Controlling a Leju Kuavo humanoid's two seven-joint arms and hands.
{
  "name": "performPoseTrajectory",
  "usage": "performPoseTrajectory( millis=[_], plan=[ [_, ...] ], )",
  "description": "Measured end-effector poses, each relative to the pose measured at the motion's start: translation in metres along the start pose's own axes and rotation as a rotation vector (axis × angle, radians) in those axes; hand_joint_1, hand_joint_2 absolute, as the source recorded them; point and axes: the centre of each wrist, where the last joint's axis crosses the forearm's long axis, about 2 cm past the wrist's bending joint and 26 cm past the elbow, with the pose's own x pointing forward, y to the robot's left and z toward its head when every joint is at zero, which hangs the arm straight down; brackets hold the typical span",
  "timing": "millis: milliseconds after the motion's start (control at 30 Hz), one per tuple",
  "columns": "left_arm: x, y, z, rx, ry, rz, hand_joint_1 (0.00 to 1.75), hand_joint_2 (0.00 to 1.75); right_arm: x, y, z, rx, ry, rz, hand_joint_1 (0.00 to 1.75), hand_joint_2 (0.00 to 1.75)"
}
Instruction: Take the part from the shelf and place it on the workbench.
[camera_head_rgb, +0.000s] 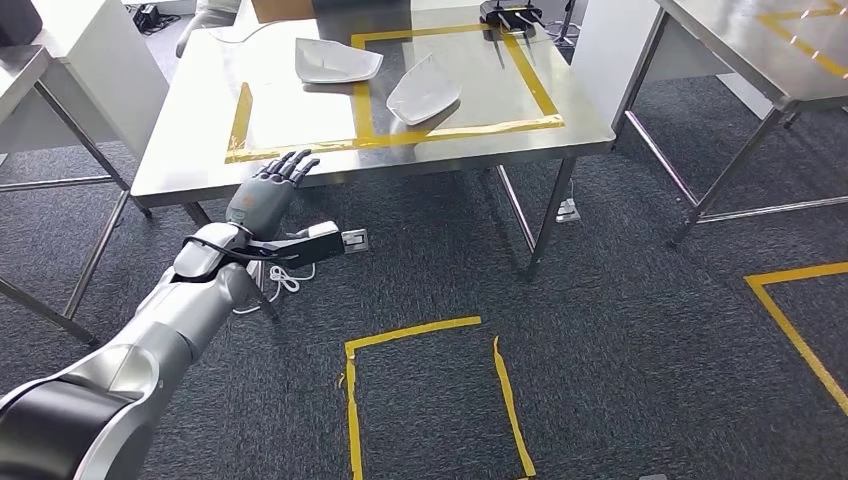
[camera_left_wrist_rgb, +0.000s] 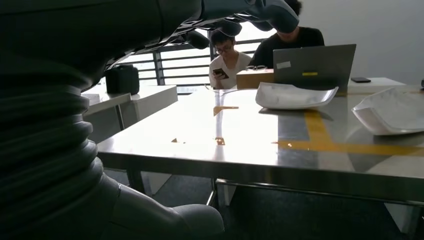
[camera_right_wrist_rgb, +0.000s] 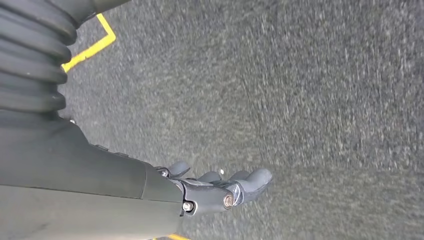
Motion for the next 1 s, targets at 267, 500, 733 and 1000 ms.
performPoseTrajectory(
  millis=[267,500,733,1000],
  plan=[
    [-0.005,-0.072,0.036,-0.099,0.125,0.219,0.0,1.75,-0.005,0.002,0.001,0.01,0.024,-0.066,0.0,1.75],
    [-0.007,-0.128,0.074,-0.18,0.256,0.407,0.0,1.75,-0.01,0.003,0.003,0.017,0.039,-0.113,0.0,1.75],
    [-0.006,-0.181,0.121,-0.259,0.406,0.594,0.0,0.0,-0.014,0.003,0.004,0.026,0.049,-0.149,0.0,0.0],
    [0.0,-0.231,0.177,-0.337,0.578,0.779,0.0,0.0,-0.018,0.005,0.005,0.049,0.056,-0.182,0.0,0.0]
  ],
)
